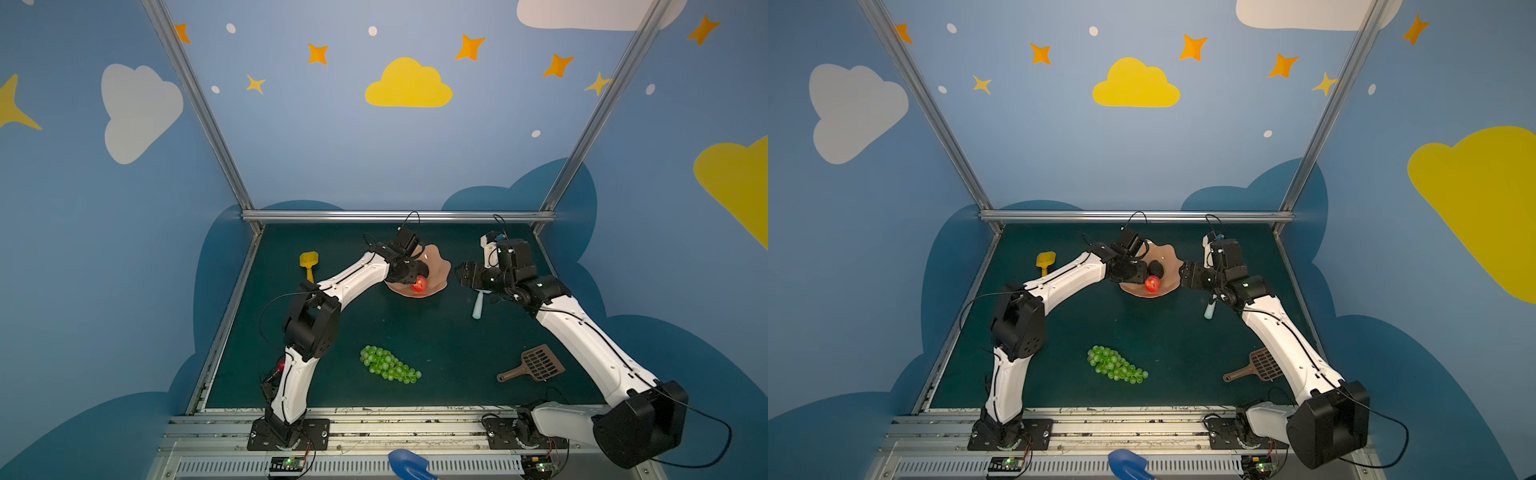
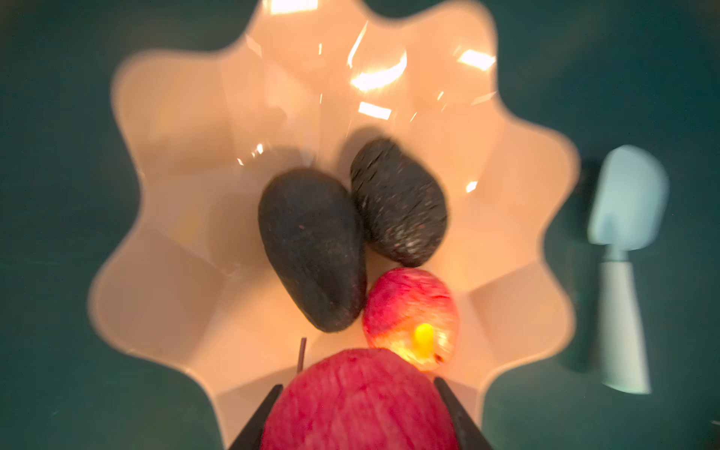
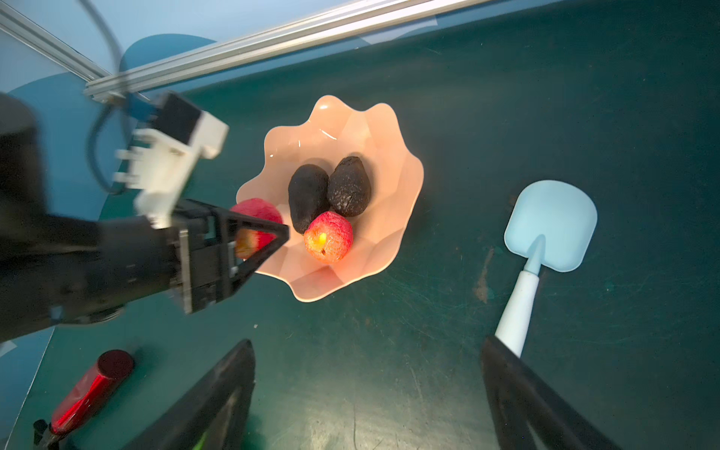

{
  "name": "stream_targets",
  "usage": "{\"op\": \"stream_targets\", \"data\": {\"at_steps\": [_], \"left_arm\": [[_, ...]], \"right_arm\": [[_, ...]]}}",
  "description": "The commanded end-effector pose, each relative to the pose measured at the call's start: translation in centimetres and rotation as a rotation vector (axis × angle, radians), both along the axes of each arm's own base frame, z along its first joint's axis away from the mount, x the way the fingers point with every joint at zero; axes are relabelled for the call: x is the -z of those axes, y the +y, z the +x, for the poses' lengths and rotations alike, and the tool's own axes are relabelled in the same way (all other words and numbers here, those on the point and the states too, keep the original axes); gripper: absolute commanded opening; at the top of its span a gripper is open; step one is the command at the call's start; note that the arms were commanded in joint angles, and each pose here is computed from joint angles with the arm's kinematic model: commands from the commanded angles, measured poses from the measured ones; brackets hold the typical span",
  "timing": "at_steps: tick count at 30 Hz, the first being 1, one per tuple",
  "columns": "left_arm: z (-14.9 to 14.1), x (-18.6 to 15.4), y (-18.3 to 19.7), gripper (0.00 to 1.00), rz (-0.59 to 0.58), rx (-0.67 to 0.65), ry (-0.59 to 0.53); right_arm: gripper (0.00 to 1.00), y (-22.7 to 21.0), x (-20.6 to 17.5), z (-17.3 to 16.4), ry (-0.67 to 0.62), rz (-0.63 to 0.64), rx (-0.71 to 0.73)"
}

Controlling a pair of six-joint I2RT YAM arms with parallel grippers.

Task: Arrange fruit in a fruit bowl
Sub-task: Place the fruit in the fruit bowl, then pick up the fruits from the bottom-center of the table.

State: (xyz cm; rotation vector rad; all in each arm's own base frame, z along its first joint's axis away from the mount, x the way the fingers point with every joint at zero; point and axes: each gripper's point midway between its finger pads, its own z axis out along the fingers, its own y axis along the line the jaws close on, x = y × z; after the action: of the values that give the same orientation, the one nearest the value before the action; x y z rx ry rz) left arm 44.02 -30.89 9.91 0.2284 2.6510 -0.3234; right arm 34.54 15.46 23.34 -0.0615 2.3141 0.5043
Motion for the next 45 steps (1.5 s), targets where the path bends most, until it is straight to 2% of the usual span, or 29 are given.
{"op": "stream_targets", "data": {"at_steps": [1, 4, 10, 14, 20, 25, 28, 31, 33, 36, 39, 43, 45], "left_arm": [[0.4, 0.2, 0.5, 0.53, 0.029, -0.004, 0.009], [0.8, 0.9, 0.8, 0.54, 0.056, -0.028, 0.018], [0.9, 2.4, 0.4, 0.63, 0.06, -0.03, 0.052], [1.4, 1.7, -0.1, 0.76, 0.038, -0.033, 0.038], [1.3, 1.1, -0.2, 0.8, 0.037, -0.028, 0.039], [2.0, -2.1, 0.9, 0.82, 0.01, -0.062, -0.034], [2.9, -5.9, 3.5, 0.83, -0.016, -0.121, -0.116], [3.5, -9.7, 8.0, 0.84, -0.06, -0.221, -0.207], [3.5, -11.8, 11.8, 0.86, -0.077, -0.308, -0.288], [2.5, -14.3, 17.1, 0.91, -0.072, -0.434, -0.402], [1.3, -15.1, 21.4, 0.99, -0.099, -0.52, -0.442], [-0.5, -13.7, 26.4, 1.0, -0.191, -0.654, -0.379], [-1.3, -13.6, 28.1, 1.0, -0.225, -0.7, -0.391]], "right_arm": [[0.89, 0.0, -0.4, -0.6, -0.006, 0.03, -0.001], [0.89, -0.1, -0.1, -0.8, 0.0, 0.031, 0.003], [0.89, -0.2, 0.2, -0.9, 0.011, 0.025, 0.007], [0.89, -0.4, 0.0, -0.8, 0.008, 0.017, 0.012], [0.89, -0.3, 0.4, -0.7, 0.017, 0.011, 0.009], [0.89, 0.3, 1.0, -1.4, 0.05, -0.014, -0.06], [0.88, 2.3, 1.5, -3.3, 0.067, -0.022, -0.209], [0.88, 5.1, 2.6, -6.5, 0.058, -0.093, -0.402], [0.88, 7.9, 3.5, -9.6, 0.045, -0.138, -0.579], [0.88, 11.7, 4.3, -13.9, 0.034, -0.074, -0.799], [0.88, 14.3, 5.1, -16.6, 0.002, -0.027, -0.929], [0.88, 16.5, 8.0, -18.7, -0.007, -0.121, -1.036], [0.88, 17.4, 9.6, -19.2, 0.028, -0.152, -1.066]]}}
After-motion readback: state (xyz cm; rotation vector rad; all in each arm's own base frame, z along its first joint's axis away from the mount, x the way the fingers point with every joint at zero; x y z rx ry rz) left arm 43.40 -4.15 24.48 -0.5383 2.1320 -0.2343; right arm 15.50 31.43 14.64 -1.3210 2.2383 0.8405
